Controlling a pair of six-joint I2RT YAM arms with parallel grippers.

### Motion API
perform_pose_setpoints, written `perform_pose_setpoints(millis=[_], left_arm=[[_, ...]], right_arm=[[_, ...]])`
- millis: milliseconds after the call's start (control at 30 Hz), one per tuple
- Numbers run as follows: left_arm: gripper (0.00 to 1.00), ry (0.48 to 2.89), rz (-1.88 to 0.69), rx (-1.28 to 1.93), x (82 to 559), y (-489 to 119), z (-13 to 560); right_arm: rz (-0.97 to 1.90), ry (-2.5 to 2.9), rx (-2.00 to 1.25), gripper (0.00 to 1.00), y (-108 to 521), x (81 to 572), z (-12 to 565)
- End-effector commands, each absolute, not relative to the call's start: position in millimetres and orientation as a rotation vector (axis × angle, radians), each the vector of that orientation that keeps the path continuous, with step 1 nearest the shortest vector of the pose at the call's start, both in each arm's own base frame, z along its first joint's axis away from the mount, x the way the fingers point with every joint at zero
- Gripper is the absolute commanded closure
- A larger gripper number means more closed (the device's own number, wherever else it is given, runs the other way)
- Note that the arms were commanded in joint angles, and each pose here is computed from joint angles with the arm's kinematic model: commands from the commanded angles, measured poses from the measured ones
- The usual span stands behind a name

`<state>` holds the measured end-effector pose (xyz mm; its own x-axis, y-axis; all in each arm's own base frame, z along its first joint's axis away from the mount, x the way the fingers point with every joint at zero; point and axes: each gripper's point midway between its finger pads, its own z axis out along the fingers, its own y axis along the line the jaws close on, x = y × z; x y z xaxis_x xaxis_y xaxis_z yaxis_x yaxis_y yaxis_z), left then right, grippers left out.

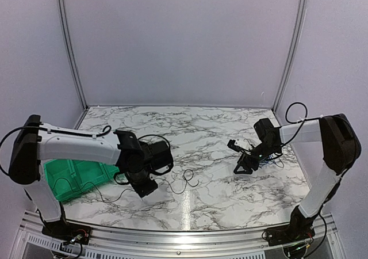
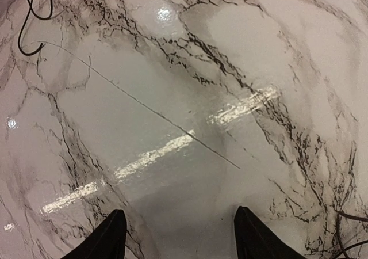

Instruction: Untangle the cables

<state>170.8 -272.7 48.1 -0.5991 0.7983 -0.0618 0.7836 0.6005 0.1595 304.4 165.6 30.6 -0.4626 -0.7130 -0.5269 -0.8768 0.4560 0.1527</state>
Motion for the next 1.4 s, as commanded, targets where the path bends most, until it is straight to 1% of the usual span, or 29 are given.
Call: perform_pose_setpoints(millis=[0, 167, 300, 533, 667, 733, 833, 967, 1167, 1267, 1367], left_arm=[[1.0, 2.409, 0.055, 1.119, 215, -298, 172], [1.0, 2.153, -0.051, 0.946, 241, -309, 291], [1.0, 1.985, -0.035, 0.806, 260, -305, 372], [1.0, 1.704, -0.147, 0.672, 267, -308, 489], [1.0, 1.559, -0.173, 0.569, 266, -295, 545], [1.0, 1.524, -0.149, 0.546, 267, -290, 556], [1.0, 1.525, -0.07, 0.543, 275, -289, 551], [1.0, 1.564, -0.005, 0.565, 285, -297, 525], [1.0, 1.681, -0.012, 0.536, 305, -315, 470], [1.0, 1.725, -0.009, 0.513, 313, -314, 451], [1.0, 1.742, 0.001, 0.489, 318, -304, 446]], right_arm=[[0.555, 2.278, -1.359, 0.36, 172, 313, 41], [0.554, 2.294, -1.363, 0.36, 171, 313, 37], [0.55, 2.294, -1.362, 0.36, 171, 313, 37], [0.535, 2.303, -1.363, 0.37, 170, 314, 34], [0.514, 2.309, -1.364, 0.37, 167, 315, 32], [0.51, 2.312, -1.366, 0.37, 167, 315, 31], [0.507, 2.319, -1.37, 0.37, 166, 314, 28], [0.51, 2.331, -1.37, 0.37, 165, 314, 25], [0.518, 2.358, -1.382, 0.37, 164, 312, 16], [0.518, 2.356, -1.384, 0.37, 164, 312, 16], [0.517, 2.364, -1.384, 0.37, 164, 311, 14]])
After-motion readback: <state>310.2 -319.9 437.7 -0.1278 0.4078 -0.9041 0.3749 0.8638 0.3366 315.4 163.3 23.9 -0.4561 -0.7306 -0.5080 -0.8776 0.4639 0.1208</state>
